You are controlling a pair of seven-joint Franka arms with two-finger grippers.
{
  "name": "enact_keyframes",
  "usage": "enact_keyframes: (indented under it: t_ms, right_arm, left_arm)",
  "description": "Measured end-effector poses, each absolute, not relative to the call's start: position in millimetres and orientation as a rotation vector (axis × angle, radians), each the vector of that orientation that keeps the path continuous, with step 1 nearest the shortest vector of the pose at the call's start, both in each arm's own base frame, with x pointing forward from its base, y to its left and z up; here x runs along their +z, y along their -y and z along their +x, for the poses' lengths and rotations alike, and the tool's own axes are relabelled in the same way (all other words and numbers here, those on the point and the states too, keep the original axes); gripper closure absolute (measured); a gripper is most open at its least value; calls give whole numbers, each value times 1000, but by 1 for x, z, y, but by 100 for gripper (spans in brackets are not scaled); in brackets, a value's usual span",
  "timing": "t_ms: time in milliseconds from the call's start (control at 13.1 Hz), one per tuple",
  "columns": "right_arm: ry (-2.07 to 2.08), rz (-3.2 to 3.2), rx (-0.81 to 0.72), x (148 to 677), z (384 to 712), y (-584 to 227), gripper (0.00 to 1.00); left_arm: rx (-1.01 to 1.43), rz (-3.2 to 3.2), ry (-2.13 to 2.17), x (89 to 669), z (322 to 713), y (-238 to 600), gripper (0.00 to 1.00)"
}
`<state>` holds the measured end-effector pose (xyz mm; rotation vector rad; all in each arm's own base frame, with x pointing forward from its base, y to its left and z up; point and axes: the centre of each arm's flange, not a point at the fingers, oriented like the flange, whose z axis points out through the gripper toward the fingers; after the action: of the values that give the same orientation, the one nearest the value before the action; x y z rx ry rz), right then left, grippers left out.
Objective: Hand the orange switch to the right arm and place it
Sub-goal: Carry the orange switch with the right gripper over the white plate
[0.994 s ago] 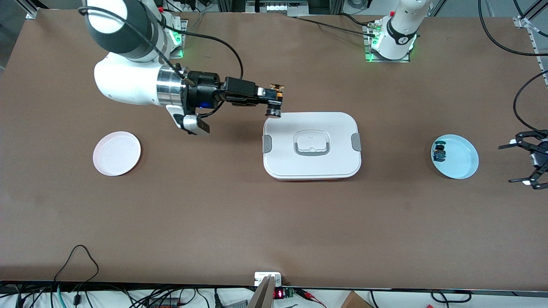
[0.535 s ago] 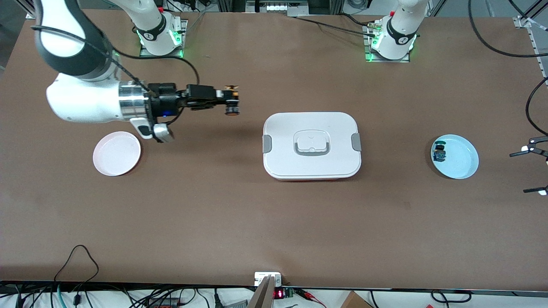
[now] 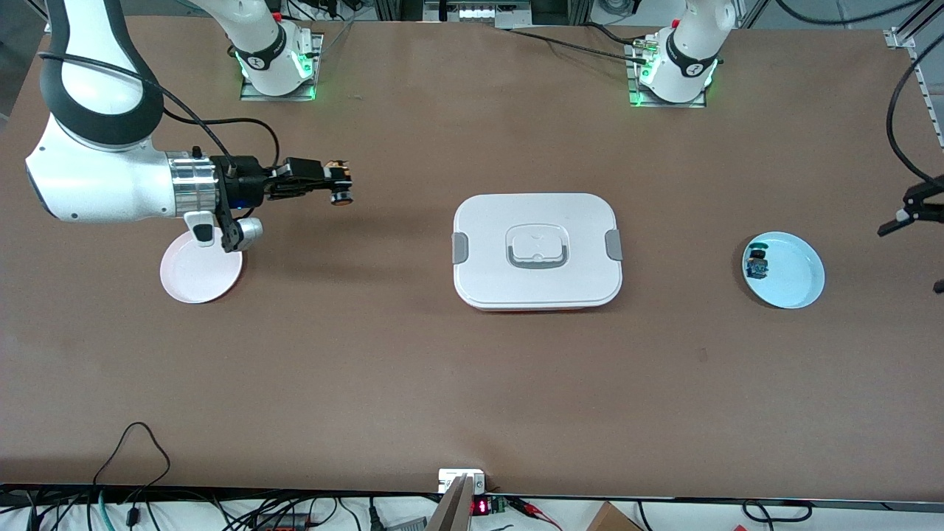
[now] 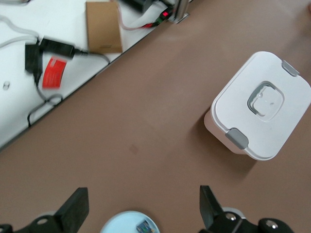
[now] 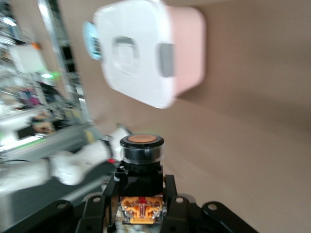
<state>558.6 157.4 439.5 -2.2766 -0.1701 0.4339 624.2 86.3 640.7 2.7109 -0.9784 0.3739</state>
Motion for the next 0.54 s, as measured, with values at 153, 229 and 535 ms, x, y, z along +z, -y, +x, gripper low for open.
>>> enact_keyframes:
  t_ms: [153,229,535]
  right_arm:
    - [326,-2426,442,427,557,-130,59]
    - [397,-2489,452,422,556,-120,59]
    - [563,-2718,510,411,557,-93,59]
  left_arm:
    - [305,2840,783,646,602,-65,0]
    - [268,2893,648,646,592,-55,0]
    - [100,3081,256,622,561,-29,0]
